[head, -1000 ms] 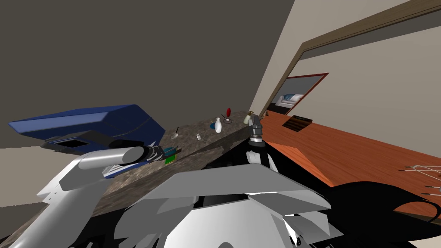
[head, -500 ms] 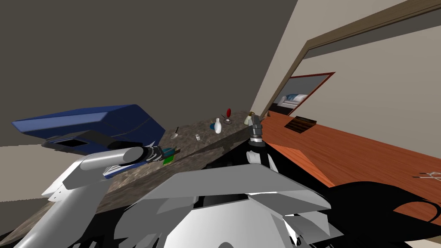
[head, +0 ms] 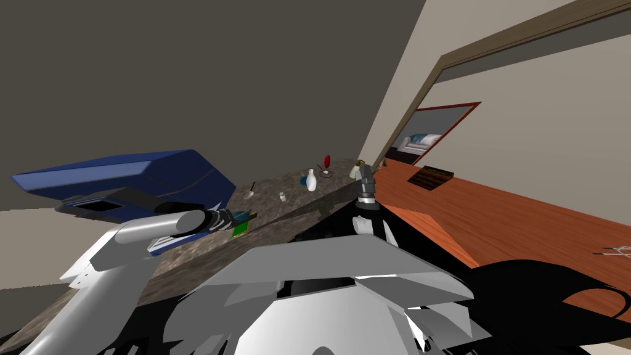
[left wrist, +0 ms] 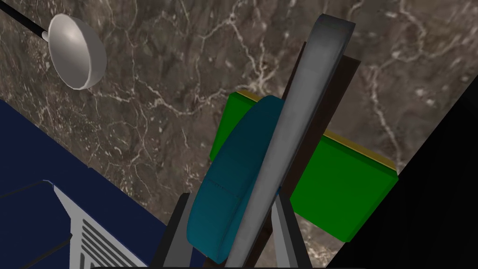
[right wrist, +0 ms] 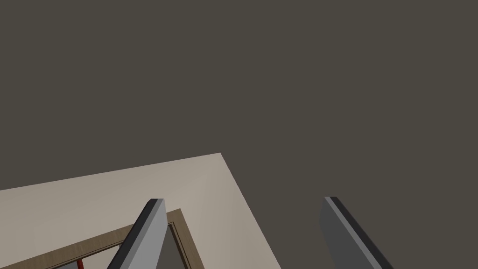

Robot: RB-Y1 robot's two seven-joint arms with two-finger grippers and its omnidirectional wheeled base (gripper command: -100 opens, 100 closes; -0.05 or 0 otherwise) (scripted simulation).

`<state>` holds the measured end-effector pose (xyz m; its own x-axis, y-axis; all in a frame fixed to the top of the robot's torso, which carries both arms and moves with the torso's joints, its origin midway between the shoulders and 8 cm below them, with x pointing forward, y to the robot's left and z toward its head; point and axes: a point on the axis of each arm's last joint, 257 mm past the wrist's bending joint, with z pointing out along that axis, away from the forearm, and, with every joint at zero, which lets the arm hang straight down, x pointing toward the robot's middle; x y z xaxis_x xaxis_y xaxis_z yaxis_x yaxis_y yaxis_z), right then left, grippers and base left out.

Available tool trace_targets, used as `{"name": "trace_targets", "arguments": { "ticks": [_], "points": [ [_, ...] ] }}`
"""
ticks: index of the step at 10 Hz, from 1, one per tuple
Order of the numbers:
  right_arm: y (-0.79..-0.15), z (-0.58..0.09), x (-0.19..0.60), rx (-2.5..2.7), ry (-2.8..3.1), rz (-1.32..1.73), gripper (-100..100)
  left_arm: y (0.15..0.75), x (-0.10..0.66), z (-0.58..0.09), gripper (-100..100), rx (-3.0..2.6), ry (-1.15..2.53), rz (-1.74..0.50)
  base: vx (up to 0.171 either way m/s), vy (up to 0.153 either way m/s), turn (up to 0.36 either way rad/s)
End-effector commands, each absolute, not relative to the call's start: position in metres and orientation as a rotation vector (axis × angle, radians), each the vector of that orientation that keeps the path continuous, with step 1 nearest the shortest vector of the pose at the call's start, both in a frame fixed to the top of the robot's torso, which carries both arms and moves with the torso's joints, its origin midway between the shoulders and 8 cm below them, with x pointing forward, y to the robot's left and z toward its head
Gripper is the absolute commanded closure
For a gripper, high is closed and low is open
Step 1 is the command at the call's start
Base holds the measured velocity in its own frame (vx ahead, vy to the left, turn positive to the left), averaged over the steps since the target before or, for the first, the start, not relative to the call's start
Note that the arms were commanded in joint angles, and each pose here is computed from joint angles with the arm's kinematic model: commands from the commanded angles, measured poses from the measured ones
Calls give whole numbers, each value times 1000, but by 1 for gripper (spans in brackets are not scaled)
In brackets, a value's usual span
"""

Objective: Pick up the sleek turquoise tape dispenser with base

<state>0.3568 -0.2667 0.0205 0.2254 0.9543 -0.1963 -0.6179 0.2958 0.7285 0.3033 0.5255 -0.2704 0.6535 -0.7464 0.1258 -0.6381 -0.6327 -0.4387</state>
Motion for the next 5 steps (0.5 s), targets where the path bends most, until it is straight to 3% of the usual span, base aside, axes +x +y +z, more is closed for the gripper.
{"name": "trace_targets", "arguments": {
  "ticks": [1, 2, 3, 5],
  "points": [
    [-267, 20, 357, 574, 706, 1169, 0, 525, 303, -270, 100, -2517, 1097, -422, 0, 0, 0],
    [-267, 20, 357, 574, 706, 1169, 0, 525, 303, -270, 0, -2517, 1097, -422, 0, 0, 0],
    [-267, 20, 357, 574, 706, 1169, 0, 521, 303, -267, 100, -2520, 1087, -421, -24, 24, -45],
    [-267, 20, 357, 574, 706, 1169, 0, 516, 302, -262, 100, -2524, 1076, -419, -34, 46, -64]
  ]
}}
